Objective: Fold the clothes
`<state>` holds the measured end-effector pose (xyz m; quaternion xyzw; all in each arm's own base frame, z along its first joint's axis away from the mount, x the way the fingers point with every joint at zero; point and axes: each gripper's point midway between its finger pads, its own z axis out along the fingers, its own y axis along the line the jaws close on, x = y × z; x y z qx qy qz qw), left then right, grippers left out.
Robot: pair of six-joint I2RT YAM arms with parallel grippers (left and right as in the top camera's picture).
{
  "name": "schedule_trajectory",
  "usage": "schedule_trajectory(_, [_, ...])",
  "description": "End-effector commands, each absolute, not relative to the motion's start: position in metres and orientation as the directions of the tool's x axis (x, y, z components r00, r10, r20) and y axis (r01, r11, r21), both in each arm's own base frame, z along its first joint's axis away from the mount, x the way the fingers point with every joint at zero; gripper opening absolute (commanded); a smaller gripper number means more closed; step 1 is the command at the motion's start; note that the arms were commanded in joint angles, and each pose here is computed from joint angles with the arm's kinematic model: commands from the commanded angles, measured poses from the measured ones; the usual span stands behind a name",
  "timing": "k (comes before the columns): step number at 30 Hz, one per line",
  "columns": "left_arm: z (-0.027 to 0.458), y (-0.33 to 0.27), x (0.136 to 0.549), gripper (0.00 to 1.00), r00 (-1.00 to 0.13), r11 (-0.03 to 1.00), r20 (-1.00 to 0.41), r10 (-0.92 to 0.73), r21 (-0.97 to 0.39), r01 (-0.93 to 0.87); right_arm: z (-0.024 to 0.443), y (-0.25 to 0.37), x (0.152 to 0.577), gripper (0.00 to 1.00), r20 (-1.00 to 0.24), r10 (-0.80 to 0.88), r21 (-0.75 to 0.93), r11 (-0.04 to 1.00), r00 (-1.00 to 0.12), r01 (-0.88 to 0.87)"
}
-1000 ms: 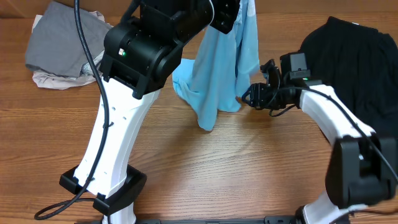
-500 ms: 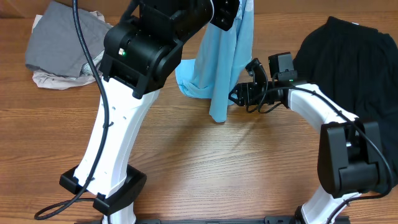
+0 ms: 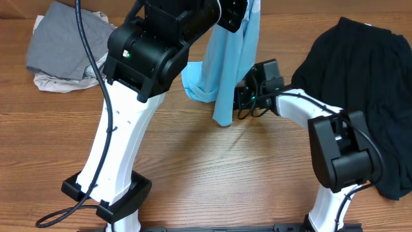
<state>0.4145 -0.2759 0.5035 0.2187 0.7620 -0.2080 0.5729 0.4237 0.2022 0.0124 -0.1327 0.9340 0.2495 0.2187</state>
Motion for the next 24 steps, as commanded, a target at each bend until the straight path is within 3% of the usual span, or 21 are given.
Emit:
schedule_trajectory(1, [0.526,-0.263,0.406,0.04,-0.209,0.829,-0.976,0.059,-0.068,0.555,-0.028,0.195,0.419,0.65,-0.430,-0.162,0.264,0.918,-0.888,-0.295])
schedule_trajectory(2, [0.525,-0.263,0.406,0.04,-0.211,0.829,-0.976,0.060,-0.069,0.556,-0.030,0.194,0.419,0.61,-0.427,-0.156,0.250,0.926,-0.890,-0.282])
schedule_trajectory(3, [0.524,-0.263,0.405,0.04,-0.215,0.829,-0.975,0.062,-0.070,0.555,-0.038,0.188,0.420,0.29,-0.421,-0.127,0.190,0.956,-0.898,-0.225])
schedule_trajectory(4, [0.523,-0.263,0.405,0.04,-0.219,0.829,-0.974,0.061,-0.073,0.554,-0.038,0.186,0.421,0.22,-0.422,-0.116,0.183,0.960,-0.899,-0.210])
schedule_trajectory(5, [0.521,-0.263,0.405,0.04,-0.227,0.830,-0.972,0.062,-0.076,0.553,-0.038,0.181,0.423,0.04,-0.424,-0.084,0.169,0.971,-0.902,-0.170])
schedule_trajectory(13, [0.510,-0.257,0.405,0.04,-0.266,0.845,-0.960,0.087,-0.070,0.530,-0.039,0.148,0.420,0.04,-0.333,0.076,0.151,0.988,-0.940,0.027])
schedule_trajectory(18, [0.502,-0.244,0.410,0.04,-0.280,0.878,-0.952,0.121,-0.029,0.478,-0.013,0.124,0.413,0.04,-0.240,0.147,0.160,0.981,-0.959,0.111])
schedule_trajectory(21, [0.494,-0.234,0.412,0.05,-0.304,0.890,-0.941,0.147,-0.008,0.455,0.015,0.122,0.409,0.04,-0.226,0.154,0.212,0.972,-0.962,0.106])
schedule_trajectory(24, [0.486,-0.222,0.415,0.04,-0.331,0.901,-0.929,0.164,0.004,0.434,0.063,0.147,0.399,0.04,-0.255,0.058,0.368,0.929,-0.965,-0.041])
